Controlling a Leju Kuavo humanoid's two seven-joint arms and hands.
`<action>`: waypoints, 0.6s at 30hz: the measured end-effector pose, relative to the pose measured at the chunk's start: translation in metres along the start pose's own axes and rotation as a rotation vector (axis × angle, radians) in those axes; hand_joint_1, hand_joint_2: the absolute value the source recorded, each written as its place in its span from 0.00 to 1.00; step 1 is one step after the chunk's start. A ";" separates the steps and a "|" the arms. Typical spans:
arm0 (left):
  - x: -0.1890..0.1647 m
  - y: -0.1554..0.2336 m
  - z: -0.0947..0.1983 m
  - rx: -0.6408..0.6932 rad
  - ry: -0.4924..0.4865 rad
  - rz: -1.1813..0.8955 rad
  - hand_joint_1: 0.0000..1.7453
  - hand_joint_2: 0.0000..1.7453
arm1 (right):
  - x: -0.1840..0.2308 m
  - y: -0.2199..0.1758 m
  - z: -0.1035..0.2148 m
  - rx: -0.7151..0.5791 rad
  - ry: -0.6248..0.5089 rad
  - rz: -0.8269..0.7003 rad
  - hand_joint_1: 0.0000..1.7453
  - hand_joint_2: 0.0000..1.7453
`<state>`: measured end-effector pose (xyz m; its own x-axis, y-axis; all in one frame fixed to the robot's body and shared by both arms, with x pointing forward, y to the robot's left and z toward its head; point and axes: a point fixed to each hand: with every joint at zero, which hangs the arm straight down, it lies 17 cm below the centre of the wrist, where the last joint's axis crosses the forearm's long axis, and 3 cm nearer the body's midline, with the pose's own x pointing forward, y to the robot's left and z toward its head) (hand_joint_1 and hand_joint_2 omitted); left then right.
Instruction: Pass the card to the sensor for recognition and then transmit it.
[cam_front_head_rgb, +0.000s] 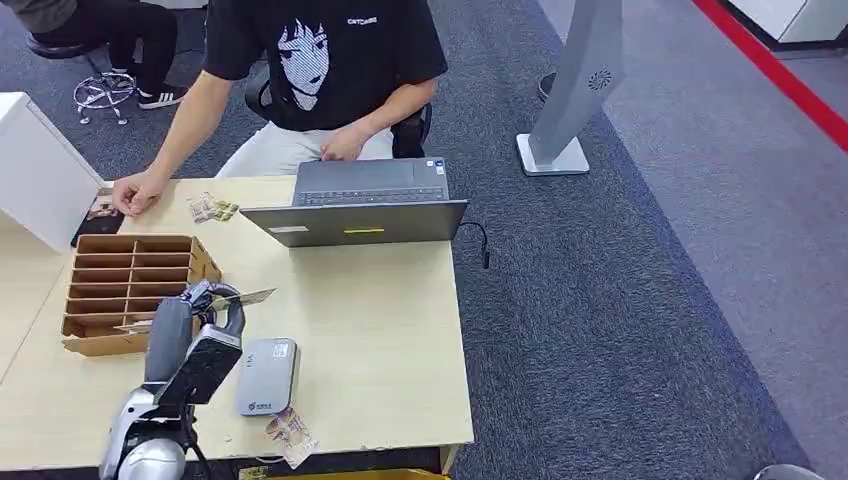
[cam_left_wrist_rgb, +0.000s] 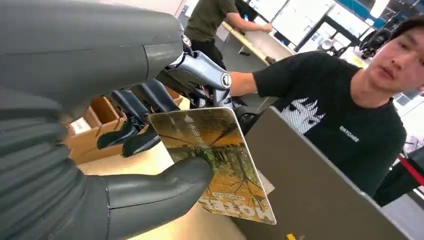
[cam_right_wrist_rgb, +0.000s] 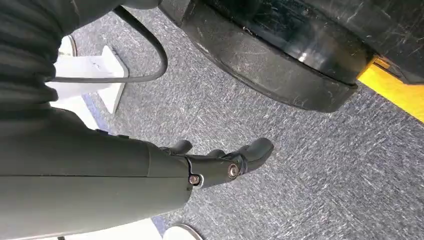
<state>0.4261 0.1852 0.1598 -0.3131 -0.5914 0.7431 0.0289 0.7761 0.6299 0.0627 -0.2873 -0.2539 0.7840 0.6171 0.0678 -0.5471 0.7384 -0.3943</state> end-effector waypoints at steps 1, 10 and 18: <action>-0.002 -0.002 0.001 -0.008 0.006 0.002 1.00 1.00 | 0.000 0.001 0.000 0.000 0.001 -0.002 0.00 1.00; -0.015 -0.015 0.013 -0.047 0.053 0.011 1.00 1.00 | -0.002 0.002 0.001 -0.003 0.008 -0.010 0.00 1.00; -0.030 -0.029 0.023 -0.085 0.104 0.013 1.00 1.00 | -0.002 0.003 0.001 -0.003 0.011 -0.019 0.00 1.00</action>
<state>0.4128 0.1860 0.1139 -0.2125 -0.6040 0.7681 0.1139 0.7654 0.6334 0.0590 -0.2865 -0.2543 0.7973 0.6001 0.0649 -0.5315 0.7490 -0.3956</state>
